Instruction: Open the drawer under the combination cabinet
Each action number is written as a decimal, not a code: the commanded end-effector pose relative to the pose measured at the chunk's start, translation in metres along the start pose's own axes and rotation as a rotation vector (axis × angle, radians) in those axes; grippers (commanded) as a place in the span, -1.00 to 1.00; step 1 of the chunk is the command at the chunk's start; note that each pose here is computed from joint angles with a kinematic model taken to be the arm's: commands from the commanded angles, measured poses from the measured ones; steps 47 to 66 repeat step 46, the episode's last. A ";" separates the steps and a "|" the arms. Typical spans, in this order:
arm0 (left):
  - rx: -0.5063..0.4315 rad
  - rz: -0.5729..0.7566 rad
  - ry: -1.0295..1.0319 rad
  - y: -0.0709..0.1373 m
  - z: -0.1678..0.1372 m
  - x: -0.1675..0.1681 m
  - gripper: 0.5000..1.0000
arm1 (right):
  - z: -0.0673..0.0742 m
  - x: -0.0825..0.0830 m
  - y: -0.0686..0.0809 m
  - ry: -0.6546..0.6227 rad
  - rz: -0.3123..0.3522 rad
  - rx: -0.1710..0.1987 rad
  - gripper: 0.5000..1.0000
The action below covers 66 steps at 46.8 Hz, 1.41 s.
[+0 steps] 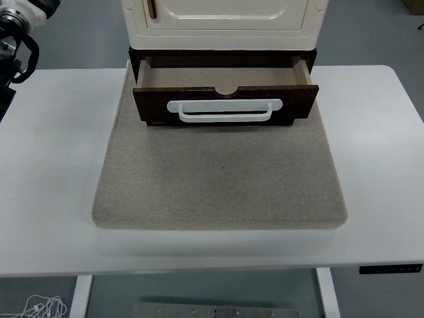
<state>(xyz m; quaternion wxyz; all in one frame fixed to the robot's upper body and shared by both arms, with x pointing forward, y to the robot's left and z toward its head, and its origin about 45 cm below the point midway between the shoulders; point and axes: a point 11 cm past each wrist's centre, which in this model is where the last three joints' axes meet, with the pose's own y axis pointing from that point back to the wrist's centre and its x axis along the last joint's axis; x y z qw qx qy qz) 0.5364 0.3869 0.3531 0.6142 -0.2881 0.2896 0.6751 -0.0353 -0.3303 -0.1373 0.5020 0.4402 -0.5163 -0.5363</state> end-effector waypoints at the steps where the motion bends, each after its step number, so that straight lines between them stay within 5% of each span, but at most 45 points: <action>1: 0.003 0.009 0.004 0.001 -0.008 0.007 1.00 | -0.001 0.000 0.000 -0.001 -0.002 0.001 0.70; 31: 0.061 -0.082 0.102 -0.001 -0.069 -0.006 1.00 | -0.001 -0.002 0.000 -0.005 -0.010 0.002 0.71; 66: 0.062 -0.082 0.104 -0.001 -0.073 -0.007 1.00 | 0.000 -0.002 0.000 -0.002 -0.014 -0.001 0.70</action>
